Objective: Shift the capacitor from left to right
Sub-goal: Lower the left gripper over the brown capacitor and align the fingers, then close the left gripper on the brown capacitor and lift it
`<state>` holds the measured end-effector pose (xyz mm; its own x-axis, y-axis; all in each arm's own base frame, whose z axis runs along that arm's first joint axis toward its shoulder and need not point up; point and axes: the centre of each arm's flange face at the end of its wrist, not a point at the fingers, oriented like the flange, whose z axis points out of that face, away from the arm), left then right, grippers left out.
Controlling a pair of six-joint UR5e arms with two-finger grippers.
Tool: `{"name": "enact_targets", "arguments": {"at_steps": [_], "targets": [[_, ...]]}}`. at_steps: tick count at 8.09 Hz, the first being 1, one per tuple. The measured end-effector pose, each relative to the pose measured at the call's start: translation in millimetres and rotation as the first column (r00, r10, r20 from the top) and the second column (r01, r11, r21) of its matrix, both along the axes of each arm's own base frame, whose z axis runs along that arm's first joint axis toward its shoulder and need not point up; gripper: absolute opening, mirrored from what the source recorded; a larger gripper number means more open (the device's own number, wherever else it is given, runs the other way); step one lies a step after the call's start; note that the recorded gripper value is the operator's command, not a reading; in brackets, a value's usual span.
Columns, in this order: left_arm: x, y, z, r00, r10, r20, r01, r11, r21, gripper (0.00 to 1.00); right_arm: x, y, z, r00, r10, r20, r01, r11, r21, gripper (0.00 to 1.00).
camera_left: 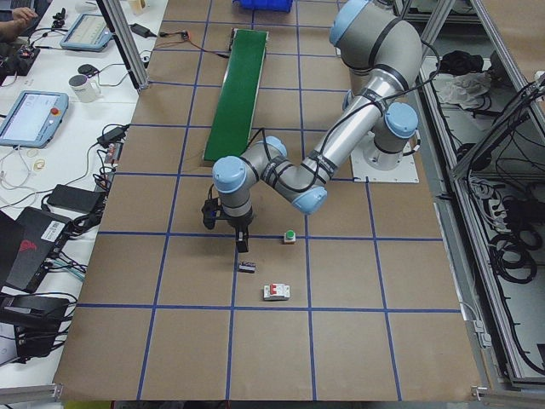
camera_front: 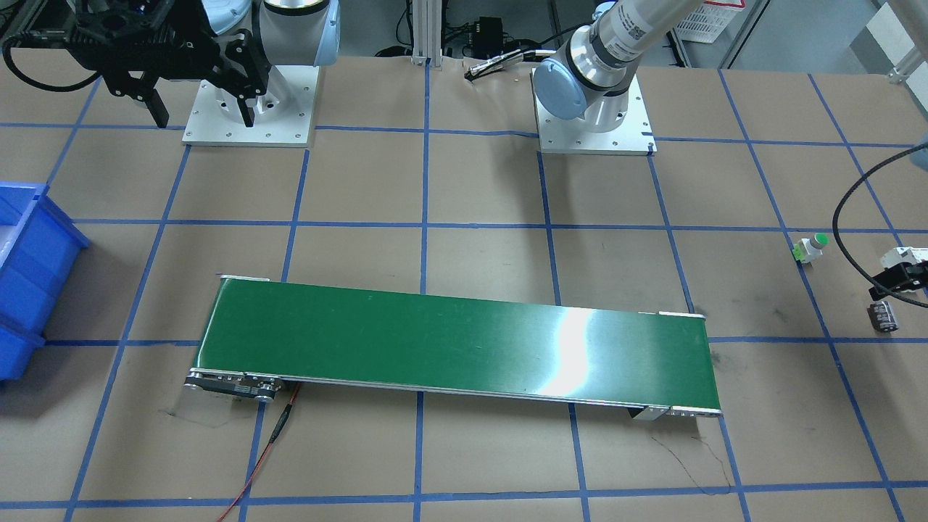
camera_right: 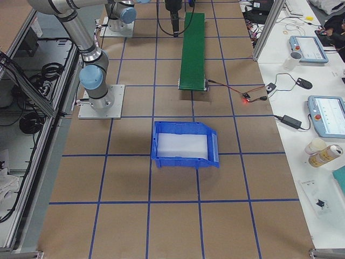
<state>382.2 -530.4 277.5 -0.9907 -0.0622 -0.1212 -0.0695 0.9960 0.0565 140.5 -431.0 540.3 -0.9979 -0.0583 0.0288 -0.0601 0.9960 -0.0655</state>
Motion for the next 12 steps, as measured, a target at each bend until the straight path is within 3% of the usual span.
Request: {"name": "enact_targets", "arguments": {"at_steps": [3, 5, 7, 12], "targets": [[32, 13, -44, 0.999, 0.028, -0.041, -0.026, 0.999, 0.034, 1.00, 0, 1, -1, 1.000, 0.000, 0.000, 0.000, 1.000, 0.006, 1.00], [42, 11, -54, 1.000, 0.009, -0.015, -0.009, 1.000, 0.005, 1.00, 0, 1, -1, 1.000, 0.001, 0.000, -0.001, 1.000, 0.007, 1.00], [50, 3, -67, 0.997, -0.069, 0.017, 0.069, 0.997, -0.039, 1.00, 0, 1, -1, 1.000, 0.002, 0.000, -0.002, 1.000, 0.007, 1.00], [52, 0, -84, 0.971, -0.241, 0.005, 0.241, 0.970, -0.027, 0.97, 0, 1, -1, 1.000, 0.002, -0.001, -0.002, 1.000, 0.008, 1.00]]}}
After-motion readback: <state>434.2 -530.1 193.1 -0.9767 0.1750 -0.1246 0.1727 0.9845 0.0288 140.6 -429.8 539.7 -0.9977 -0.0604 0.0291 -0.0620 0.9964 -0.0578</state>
